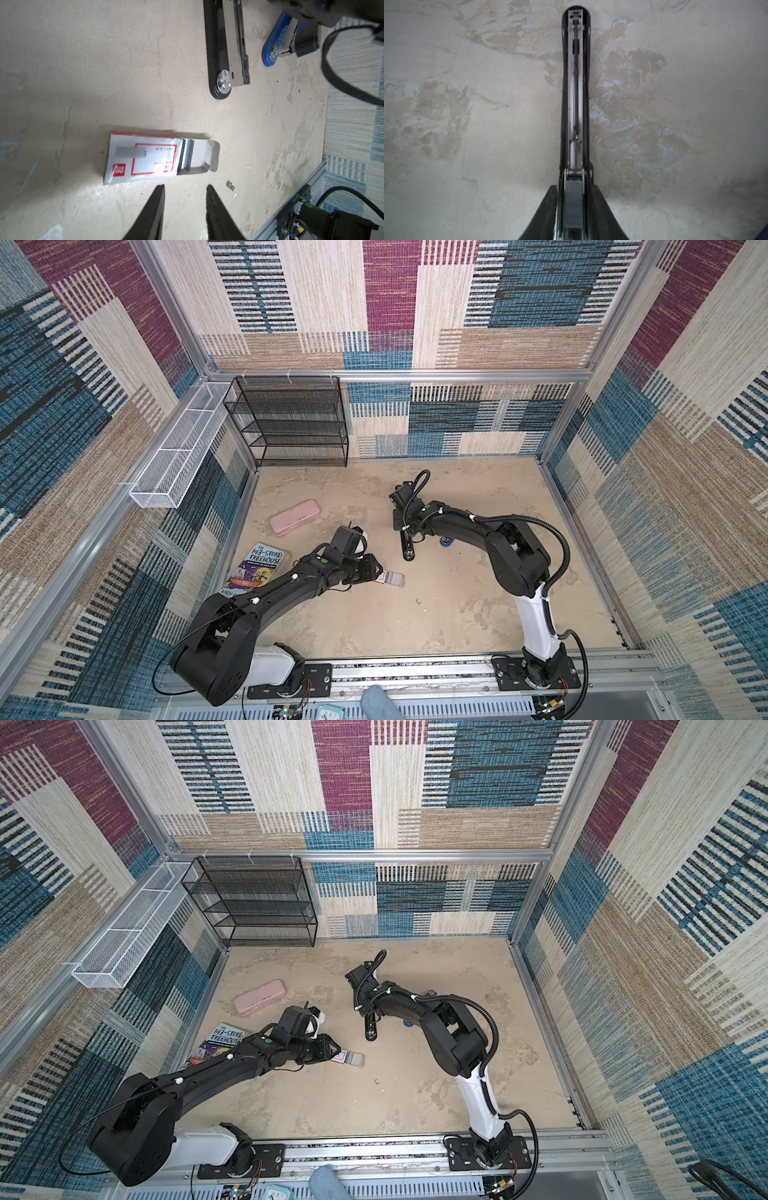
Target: Load the staples into the stapler
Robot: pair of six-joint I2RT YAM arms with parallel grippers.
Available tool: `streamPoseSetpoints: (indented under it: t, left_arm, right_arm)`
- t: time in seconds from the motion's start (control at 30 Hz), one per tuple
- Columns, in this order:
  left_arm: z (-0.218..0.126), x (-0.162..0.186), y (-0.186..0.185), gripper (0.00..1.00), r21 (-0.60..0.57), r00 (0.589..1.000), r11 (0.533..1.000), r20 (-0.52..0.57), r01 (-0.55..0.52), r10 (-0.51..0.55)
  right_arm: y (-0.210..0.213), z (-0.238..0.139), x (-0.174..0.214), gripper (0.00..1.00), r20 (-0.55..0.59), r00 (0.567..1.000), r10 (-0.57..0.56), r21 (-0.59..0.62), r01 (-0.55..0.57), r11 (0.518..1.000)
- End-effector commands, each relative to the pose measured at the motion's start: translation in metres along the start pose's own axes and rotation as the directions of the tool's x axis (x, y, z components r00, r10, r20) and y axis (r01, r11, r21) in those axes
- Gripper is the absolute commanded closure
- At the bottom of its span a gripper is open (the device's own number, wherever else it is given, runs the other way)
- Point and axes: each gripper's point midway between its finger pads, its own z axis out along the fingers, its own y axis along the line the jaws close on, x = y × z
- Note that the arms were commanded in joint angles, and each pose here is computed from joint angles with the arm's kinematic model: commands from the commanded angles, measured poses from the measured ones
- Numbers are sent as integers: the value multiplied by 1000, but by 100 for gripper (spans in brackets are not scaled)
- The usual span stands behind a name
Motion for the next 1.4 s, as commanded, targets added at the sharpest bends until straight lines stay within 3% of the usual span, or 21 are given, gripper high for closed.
streamPoseSetpoints:
  t: [0.0,0.2,0.7,1.37]
  left_arm:
    - [1,-3,-4,63,21,1000,1000,8,4,-5]
    - [0,-3,-4,63,19,1000,1000,8,7,-7]
    - [-6,-2,-2,63,11,1000,1000,19,6,-7]
    - [0,-1,-3,63,18,1000,1000,7,7,-7]
  right_arm:
    - [1,-10,-14,65,38,999,-5,11,4,1000]
    - [18,-8,-36,52,63,997,-46,-23,47,999]
    - [27,17,-18,53,-20,997,-73,-58,72,996]
    - [26,-4,14,63,-78,995,-60,-120,50,991]
